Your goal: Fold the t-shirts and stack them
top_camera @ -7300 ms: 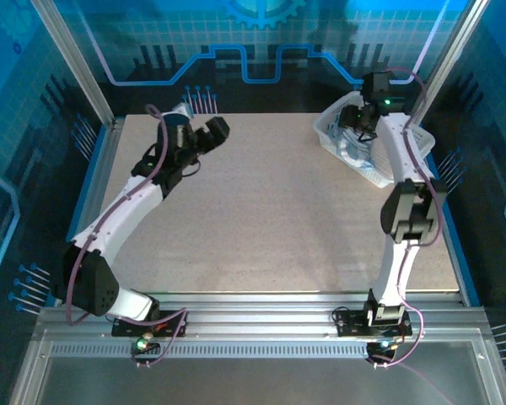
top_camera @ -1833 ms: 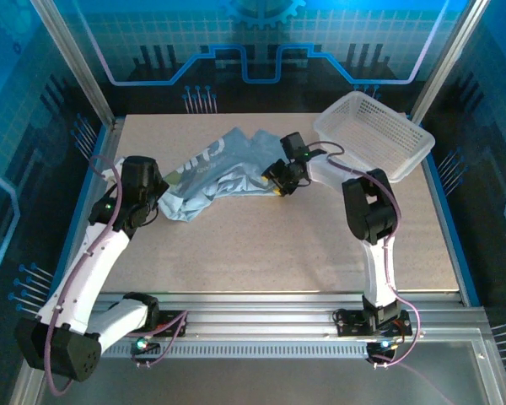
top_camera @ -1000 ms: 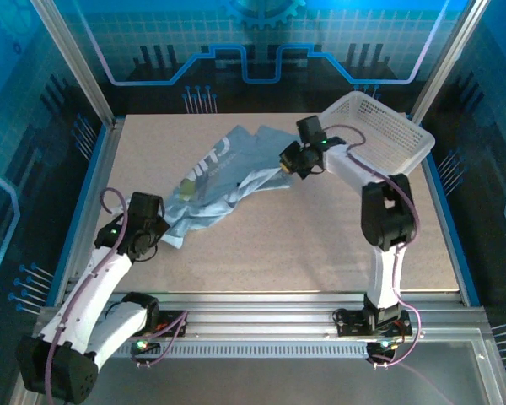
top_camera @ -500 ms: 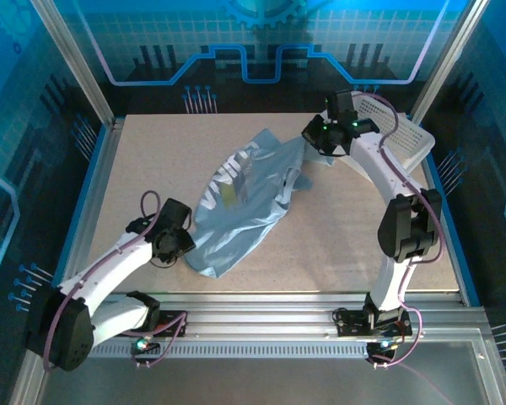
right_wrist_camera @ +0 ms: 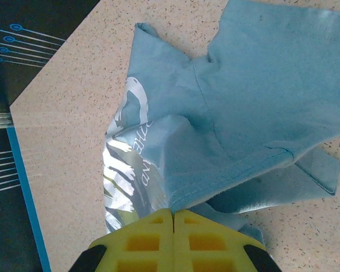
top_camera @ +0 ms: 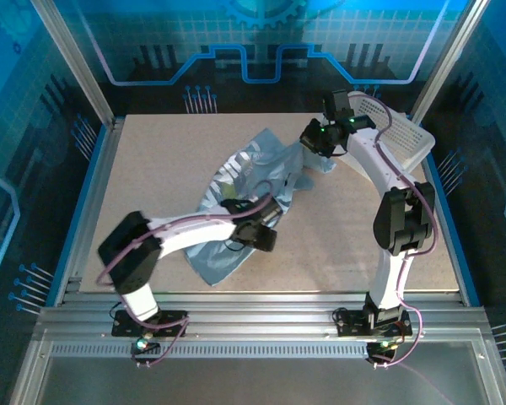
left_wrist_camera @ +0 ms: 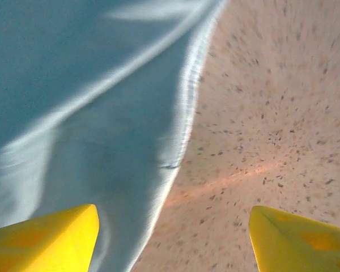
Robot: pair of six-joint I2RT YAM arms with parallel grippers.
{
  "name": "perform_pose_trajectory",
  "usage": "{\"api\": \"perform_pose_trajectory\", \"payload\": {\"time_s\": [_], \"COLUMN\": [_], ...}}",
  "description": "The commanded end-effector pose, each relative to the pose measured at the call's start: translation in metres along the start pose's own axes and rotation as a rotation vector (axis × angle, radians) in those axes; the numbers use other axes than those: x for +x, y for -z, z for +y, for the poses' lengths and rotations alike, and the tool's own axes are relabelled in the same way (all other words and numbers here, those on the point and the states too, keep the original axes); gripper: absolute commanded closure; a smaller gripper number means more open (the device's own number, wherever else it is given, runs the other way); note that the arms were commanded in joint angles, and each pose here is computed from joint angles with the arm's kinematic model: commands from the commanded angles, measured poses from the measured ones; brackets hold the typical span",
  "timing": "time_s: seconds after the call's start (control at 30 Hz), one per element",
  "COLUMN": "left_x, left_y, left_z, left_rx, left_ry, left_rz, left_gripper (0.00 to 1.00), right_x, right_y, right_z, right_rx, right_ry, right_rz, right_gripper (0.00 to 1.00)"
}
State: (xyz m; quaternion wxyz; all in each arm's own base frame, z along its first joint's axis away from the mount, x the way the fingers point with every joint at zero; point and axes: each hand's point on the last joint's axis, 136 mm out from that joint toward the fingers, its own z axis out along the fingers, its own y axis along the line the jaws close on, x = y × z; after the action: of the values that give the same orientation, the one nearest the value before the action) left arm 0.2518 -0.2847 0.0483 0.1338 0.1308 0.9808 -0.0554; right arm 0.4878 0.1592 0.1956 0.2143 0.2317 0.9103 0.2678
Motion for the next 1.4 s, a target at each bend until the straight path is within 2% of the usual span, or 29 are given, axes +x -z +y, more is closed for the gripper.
{"api": "perform_pose_trajectory", "payload": {"time_s": [0.0,0.07,0.13,0.17,0.3,0.37,0.47,0.57,0.7,0.8,0.9,1.0,1.07,1.13,1.23,1.3,1.33,1.37], "left_x": [-0.002,-0.001,-0.002,-0.004,-0.025,-0.041,-0.069,-0.091,-0.109,-0.117,-0.127,-0.14,-0.151,-0.159,-0.157,-0.143,-0.13,-0.113], "left_y": [-0.019,-0.032,-0.041,-0.044,-0.035,-0.016,0.028,0.082,0.172,0.242,0.304,0.345,0.355,0.349,0.308,0.271,0.25,0.227], "left_z": [-0.001,0.004,0.019,0.022,0.023,0.018,-0.004,-0.044,-0.101,-0.128,-0.127,-0.094,-0.056,-0.007,0.076,0.128,0.155,0.181], "left_rx": [-0.065,-0.119,-0.217,-0.239,-0.253,-0.246,-0.165,0.016,0.296,0.47,0.582,0.62,0.617,0.602,0.503,0.414,0.351,0.278], "left_ry": [-0.078,-0.096,-0.106,-0.109,-0.111,-0.11,-0.133,-0.173,-0.252,-0.264,-0.205,-0.074,0.056,0.217,0.497,0.678,0.771,0.87], "left_rz": [0.038,0.056,0.061,0.059,-0.026,-0.086,-0.219,-0.342,-0.497,-0.6,-0.709,-0.798,-0.838,-0.866,-0.824,-0.769,-0.727,-0.675], "left_gripper": [0.27,0.28,0.36,0.44,1.0,1.0,1.0,1.0,1.0,1.0,1.0,1.0,1.0,1.0,1.0,1.0,1.0,1.0], "right_x": [-0.005,-0.006,-0.008,-0.009,-0.022,-0.032,-0.051,-0.073,-0.104,-0.127,-0.144,-0.157,-0.163,-0.164,-0.149,-0.134,-0.119,-0.102], "right_y": [0.013,0.016,0.021,0.024,0.047,0.064,0.096,0.135,0.195,0.244,0.289,0.31,0.3,0.271,0.197,0.122,0.084,0.051], "right_z": [0.0,-0.001,-0.001,-0.001,0.001,0.001,0.005,0.011,0.028,0.047,0.073,0.104,0.133,0.167,0.214,0.224,0.227,0.228], "right_rx": [-0.017,-0.024,-0.032,-0.036,-0.054,-0.06,-0.073,-0.101,-0.163,-0.23,-0.316,-0.428,-0.505,-0.588,-0.73,-0.769,-0.765,-0.751], "right_ry": [0.006,0.004,0.003,0.004,0.008,0.008,0.013,0.026,0.053,0.083,0.112,0.128,0.158,0.205,0.219,0.156,0.145,0.15], "right_rz": [0.009,0.007,-0.001,-0.006,-0.062,-0.109,-0.2,-0.322,-0.504,-0.65,-0.786,-0.841,-0.804,-0.72,-0.545,-0.392,-0.316,-0.249], "right_gripper": [1.0,1.0,1.0,1.0,1.0,1.0,1.0,1.0,1.0,1.0,1.0,1.0,1.0,1.0,1.0,1.0,0.9,0.7]}}
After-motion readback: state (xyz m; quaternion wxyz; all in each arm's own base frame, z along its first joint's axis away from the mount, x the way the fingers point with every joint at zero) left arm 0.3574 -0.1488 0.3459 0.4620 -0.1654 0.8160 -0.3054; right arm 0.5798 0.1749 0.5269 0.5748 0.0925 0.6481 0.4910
